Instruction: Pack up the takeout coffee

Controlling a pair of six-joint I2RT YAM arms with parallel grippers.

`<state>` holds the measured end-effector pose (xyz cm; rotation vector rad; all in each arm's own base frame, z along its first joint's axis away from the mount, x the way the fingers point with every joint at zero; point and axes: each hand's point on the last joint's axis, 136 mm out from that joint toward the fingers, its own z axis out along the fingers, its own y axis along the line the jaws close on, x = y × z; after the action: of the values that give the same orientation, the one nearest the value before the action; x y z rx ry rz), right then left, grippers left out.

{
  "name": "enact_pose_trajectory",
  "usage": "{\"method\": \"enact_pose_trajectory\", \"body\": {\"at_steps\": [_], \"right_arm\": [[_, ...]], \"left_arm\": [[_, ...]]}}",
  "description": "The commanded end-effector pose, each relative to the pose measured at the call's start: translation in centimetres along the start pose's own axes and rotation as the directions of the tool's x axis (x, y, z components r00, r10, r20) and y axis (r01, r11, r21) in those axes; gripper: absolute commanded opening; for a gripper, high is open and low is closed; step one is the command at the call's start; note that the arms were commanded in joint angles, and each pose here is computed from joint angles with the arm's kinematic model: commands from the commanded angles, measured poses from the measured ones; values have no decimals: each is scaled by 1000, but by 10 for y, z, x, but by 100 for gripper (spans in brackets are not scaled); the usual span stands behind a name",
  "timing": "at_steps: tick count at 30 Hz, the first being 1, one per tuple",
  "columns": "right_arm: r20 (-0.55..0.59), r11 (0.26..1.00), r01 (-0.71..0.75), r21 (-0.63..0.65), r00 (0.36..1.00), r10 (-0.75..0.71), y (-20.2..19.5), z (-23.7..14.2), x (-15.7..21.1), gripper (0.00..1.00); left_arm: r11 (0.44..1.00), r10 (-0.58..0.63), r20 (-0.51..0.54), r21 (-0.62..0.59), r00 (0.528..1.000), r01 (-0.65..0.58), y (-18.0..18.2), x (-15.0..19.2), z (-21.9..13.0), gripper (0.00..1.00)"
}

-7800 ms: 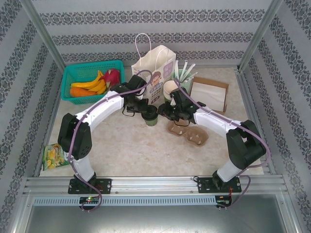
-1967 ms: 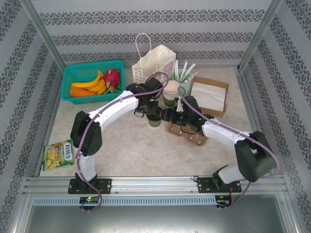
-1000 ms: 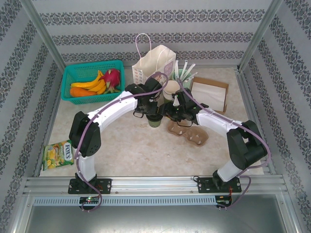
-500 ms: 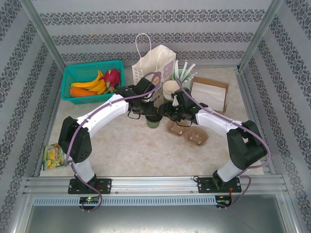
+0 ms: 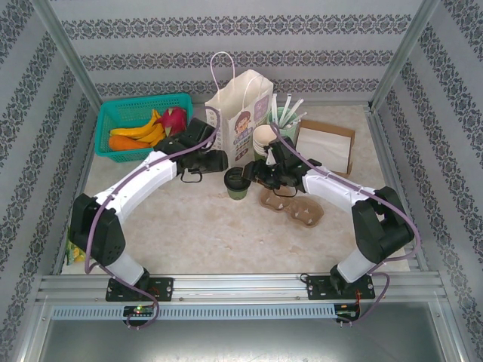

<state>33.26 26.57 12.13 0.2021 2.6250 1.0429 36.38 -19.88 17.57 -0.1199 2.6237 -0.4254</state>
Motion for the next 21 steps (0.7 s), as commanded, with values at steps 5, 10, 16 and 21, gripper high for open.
{"method": "enact_pose_trajectory", "body": {"at_steps": [5,10,16,21], "right_arm": [[5,995,102,4,995,-102,12,-4,-3,64],[37,989,146,6,989,-146,18,-9,-7,70],[22,976,215,40,976,-216,25,-4,-2,98],[-1,959,268,93,963,-269,25,7,1,98]], "left_arm": [[968,-175,13,-182,984,174,53,10,12,92],[945,-218,-21,-256,976,206,70,24,27,100],[930,-251,-75,-295,965,219,77,39,45,100],[927,-281,-116,-292,953,238,79,48,58,100]]}}
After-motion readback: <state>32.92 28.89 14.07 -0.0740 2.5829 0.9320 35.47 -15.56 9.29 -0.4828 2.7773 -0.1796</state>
